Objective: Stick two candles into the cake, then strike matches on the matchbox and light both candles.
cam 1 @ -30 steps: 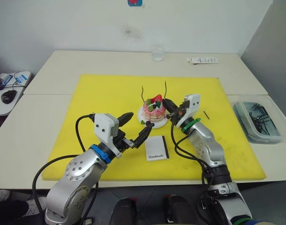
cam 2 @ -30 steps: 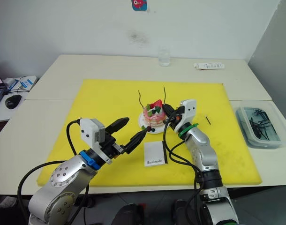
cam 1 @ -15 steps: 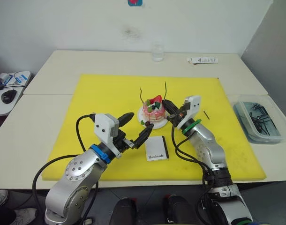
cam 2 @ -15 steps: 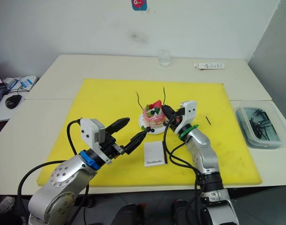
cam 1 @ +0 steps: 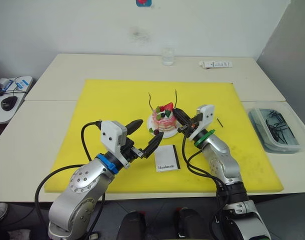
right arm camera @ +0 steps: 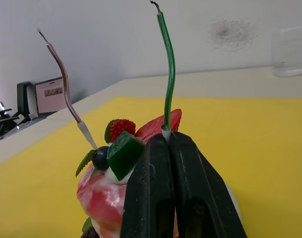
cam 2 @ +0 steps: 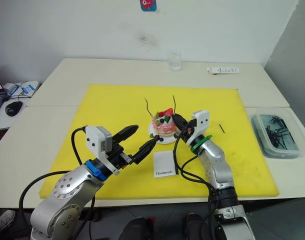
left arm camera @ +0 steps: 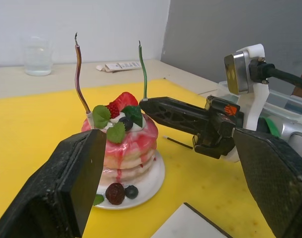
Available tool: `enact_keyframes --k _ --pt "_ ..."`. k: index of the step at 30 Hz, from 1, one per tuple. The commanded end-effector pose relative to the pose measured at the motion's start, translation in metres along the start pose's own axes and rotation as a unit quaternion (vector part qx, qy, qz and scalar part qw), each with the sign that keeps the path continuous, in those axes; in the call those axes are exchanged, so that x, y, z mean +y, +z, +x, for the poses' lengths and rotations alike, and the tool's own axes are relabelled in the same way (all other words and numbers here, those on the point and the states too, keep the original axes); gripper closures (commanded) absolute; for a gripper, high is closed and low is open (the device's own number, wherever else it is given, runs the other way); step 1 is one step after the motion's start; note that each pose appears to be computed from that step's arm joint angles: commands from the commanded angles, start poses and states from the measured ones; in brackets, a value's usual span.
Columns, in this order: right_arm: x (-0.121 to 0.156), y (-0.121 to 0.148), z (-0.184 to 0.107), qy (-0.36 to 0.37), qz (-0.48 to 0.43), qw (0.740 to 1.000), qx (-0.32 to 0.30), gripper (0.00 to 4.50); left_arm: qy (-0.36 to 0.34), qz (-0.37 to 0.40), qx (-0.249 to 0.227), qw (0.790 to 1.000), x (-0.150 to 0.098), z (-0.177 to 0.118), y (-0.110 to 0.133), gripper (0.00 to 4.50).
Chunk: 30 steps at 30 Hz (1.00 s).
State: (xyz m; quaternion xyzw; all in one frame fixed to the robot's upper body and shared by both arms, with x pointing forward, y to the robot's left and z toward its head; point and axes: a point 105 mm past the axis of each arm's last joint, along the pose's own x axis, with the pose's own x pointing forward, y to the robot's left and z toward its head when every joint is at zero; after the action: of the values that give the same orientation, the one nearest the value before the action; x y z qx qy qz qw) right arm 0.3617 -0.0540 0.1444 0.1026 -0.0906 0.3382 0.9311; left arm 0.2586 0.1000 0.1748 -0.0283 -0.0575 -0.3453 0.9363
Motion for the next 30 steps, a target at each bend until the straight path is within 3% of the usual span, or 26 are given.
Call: enact_keyframes --k 1,4,7,18,30 --pt "-0.004 0.007 0.001 -0.010 -0.011 1.000 -0.015 4.50 -0.006 0.009 -0.021 1.000 -0.004 0.001 0.010 0.00" --pt "-0.004 0.014 0.004 -0.008 -0.015 1.000 -0.024 4.50 -0.006 0.008 -0.022 1.000 -0.004 0.001 0.010 0.00" --pt "-0.003 0.016 0.005 -0.004 -0.019 1.000 -0.025 3.81 -0.006 0.008 -0.021 1.000 -0.004 0.001 0.010 0.00" --pt "-0.003 0.023 -0.003 0.012 -0.027 0.999 -0.022 0.01 -0.005 0.007 -0.019 1.000 -0.002 0.000 0.008 0.00" --pt "-0.002 0.049 -0.027 0.052 -0.049 0.997 -0.005 0.01 -0.014 0.008 -0.002 1.000 -0.001 -0.003 0.002 0.00"
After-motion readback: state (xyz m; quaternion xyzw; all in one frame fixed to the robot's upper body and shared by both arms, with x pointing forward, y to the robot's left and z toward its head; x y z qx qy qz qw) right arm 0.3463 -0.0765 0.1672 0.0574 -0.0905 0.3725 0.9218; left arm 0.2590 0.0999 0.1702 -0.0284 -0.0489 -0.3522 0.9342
